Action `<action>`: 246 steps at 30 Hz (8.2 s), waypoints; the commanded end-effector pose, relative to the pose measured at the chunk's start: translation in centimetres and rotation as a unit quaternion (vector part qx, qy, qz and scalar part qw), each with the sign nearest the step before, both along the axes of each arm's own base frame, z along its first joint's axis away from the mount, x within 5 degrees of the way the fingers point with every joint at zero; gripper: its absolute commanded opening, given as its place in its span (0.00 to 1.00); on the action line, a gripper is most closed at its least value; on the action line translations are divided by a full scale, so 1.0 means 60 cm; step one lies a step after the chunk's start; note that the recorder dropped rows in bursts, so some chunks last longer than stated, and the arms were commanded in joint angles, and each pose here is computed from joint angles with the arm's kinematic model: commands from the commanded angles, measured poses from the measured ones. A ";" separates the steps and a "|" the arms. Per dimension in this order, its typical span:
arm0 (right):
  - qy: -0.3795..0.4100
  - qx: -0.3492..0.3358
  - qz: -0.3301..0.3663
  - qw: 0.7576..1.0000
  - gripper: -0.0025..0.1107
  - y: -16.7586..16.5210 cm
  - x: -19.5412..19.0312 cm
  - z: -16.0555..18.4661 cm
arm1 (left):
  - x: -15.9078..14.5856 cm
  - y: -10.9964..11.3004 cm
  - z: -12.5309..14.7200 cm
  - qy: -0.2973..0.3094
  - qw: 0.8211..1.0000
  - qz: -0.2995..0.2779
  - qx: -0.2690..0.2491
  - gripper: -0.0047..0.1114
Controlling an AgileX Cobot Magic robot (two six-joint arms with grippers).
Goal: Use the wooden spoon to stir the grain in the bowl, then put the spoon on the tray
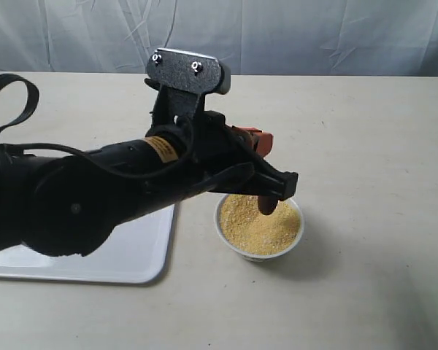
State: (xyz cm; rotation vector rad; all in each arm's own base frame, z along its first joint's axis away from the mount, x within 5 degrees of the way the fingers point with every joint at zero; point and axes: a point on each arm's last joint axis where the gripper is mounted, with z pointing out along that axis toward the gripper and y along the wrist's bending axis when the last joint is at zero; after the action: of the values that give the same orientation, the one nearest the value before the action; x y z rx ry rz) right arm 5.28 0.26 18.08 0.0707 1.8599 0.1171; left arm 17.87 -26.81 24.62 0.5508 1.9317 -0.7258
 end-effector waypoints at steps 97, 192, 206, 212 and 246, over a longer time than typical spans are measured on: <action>-0.006 -0.003 -0.003 1.000 0.02 -0.001 0.000 -0.001 | 0.074 0.028 0.007 0.151 0.986 0.063 -0.031 0.04; -0.006 -0.003 -0.003 1.000 0.02 -0.001 0.000 -0.001 | 0.093 0.469 -0.138 0.356 0.855 0.317 -0.204 0.54; -0.007 -0.003 -0.003 1.000 0.02 -0.001 0.000 0.000 | 0.088 0.364 -0.078 0.273 0.945 0.049 -0.171 0.04; -0.005 -0.002 -0.003 1.000 0.02 -0.001 0.000 -0.001 | 0.072 0.299 -0.052 0.200 0.979 0.032 0.000 0.04; -0.007 -0.003 -0.003 1.000 0.02 -0.001 0.000 -0.001 | 0.057 0.264 0.034 0.014 0.937 0.024 0.347 0.04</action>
State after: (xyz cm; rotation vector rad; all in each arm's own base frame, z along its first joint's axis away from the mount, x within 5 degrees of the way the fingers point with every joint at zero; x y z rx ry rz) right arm 5.28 0.26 18.08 0.0708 1.8599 0.1171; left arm 21.25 -11.33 26.38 0.9815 2.1845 -0.1490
